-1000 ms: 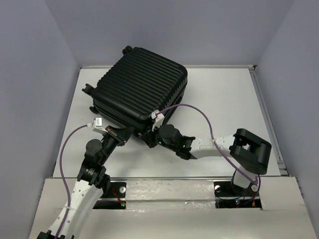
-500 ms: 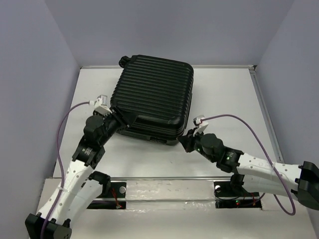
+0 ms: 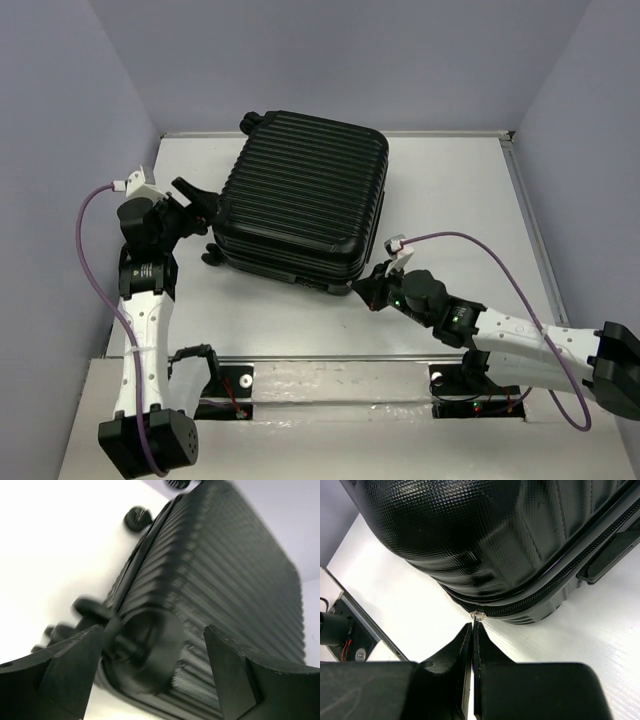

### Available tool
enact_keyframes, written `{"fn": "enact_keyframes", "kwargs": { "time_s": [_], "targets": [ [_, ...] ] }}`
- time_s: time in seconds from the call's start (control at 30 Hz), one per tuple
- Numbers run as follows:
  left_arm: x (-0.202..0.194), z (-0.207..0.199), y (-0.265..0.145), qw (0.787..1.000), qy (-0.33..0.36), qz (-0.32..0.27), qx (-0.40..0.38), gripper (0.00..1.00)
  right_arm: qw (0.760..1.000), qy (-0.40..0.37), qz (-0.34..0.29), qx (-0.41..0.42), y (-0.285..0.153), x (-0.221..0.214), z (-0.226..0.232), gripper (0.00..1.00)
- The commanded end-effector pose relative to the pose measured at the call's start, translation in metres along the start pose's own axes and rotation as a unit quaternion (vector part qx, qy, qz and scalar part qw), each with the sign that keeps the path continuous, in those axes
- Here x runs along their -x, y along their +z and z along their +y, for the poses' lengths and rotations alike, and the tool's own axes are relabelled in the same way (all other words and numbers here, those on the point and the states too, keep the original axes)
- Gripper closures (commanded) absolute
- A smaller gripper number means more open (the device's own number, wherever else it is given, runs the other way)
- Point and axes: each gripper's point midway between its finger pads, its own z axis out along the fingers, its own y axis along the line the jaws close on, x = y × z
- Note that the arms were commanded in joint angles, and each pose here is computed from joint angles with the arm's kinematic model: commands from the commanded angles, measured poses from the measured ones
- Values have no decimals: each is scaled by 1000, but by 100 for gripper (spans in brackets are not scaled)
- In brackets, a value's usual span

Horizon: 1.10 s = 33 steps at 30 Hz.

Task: Pack the luggage

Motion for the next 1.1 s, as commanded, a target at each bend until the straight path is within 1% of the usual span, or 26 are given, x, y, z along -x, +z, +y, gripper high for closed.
{"fn": "enact_keyframes", "kwargs": {
  "time_s": [0.0, 0.03, 0.13, 0.23, 0.33, 0.5, 0.53, 0.77, 1.07],
  "targets": [
    [-27, 20, -2, 998, -43, 35, -17, 7, 999, 6, -4, 40, 0, 4, 20, 93],
    [-24, 19, -6, 999, -46, 23, -19, 7, 999, 5, 0, 42, 0, 2, 20, 93],
    [-28, 28, -9, 998, -51, 19, -2, 6, 999, 5, 1, 49, 2, 0, 22, 93],
    [-46, 39, -6, 997, -60, 40, 6, 4, 998, 3, 3, 55, 4, -1, 24, 93],
    [-52, 47, -4, 996, -73, 38, 16, 4, 998, 4, 3, 59, 5, -1, 26, 93],
    [-33, 35, 4, 995, -103, 8, -12, 4, 998, 2, 5, 66, 6, -1, 29, 93],
    [-28, 32, 8, 993, -118, 1, -17, 3, 998, 2, 6, 66, 6, -2, 29, 93],
    [-22, 29, 26, 983, -178, -4, -37, 4, 997, 2, 10, 72, 7, -5, 30, 93],
    [-19, 37, 42, 978, -207, -13, -35, 10, 997, -1, 9, 80, 4, -5, 32, 93]
  ]
}}
